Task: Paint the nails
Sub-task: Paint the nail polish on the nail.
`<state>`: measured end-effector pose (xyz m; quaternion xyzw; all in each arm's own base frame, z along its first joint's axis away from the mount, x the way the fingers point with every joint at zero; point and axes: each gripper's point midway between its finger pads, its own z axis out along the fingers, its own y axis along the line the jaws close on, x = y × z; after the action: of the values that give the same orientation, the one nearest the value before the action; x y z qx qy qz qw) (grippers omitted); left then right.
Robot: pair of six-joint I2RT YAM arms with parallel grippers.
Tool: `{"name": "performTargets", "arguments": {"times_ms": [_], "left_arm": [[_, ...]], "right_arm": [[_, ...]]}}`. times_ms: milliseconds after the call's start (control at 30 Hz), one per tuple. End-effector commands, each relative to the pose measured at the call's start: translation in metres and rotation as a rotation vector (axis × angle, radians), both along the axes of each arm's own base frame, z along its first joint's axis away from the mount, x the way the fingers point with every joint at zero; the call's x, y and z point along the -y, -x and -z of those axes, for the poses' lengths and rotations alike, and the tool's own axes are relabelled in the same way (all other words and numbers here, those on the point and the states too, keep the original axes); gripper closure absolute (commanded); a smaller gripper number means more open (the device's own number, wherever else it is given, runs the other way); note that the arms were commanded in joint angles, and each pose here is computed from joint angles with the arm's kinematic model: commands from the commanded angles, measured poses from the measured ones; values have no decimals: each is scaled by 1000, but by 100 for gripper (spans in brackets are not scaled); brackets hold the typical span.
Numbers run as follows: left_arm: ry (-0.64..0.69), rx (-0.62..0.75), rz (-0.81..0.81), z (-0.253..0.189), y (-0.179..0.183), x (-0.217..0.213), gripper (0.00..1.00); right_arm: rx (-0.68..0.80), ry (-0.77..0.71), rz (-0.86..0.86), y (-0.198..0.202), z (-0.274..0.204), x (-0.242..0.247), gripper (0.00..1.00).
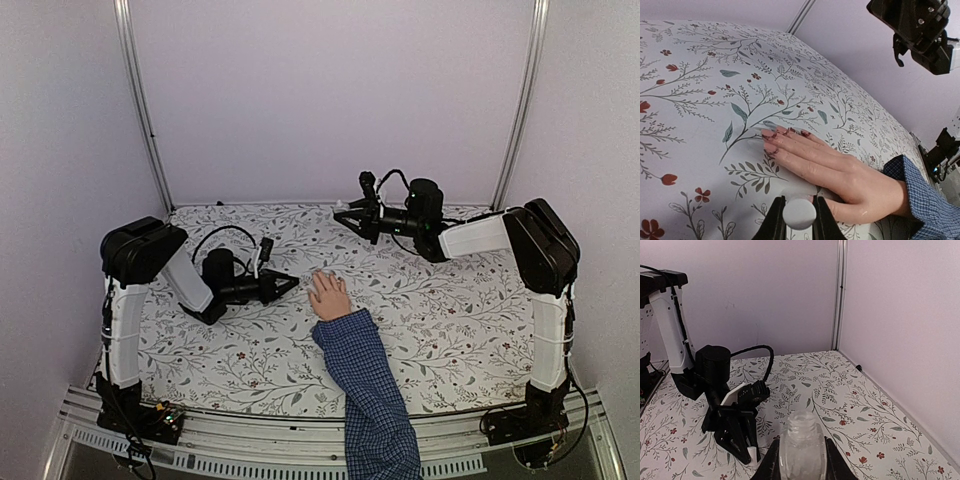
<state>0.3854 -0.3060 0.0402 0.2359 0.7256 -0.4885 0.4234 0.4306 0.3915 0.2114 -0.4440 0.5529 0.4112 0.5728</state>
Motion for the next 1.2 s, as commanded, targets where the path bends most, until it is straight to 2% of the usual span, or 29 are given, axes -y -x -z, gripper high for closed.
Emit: {"name": "performTargets", "arguments": {"times_ms": [0,567,1167], "left_arm": [[29,46,15,-13,2,-1,100],[-12,50,58,-4,9,15,100],[-49,16,29,8,-1,17,100]], "right_arm": [[1,4,2,1,3,-3,100],[1,7,4,1,4,-3,100],[2,7,6,1,4,-3,100]]}}
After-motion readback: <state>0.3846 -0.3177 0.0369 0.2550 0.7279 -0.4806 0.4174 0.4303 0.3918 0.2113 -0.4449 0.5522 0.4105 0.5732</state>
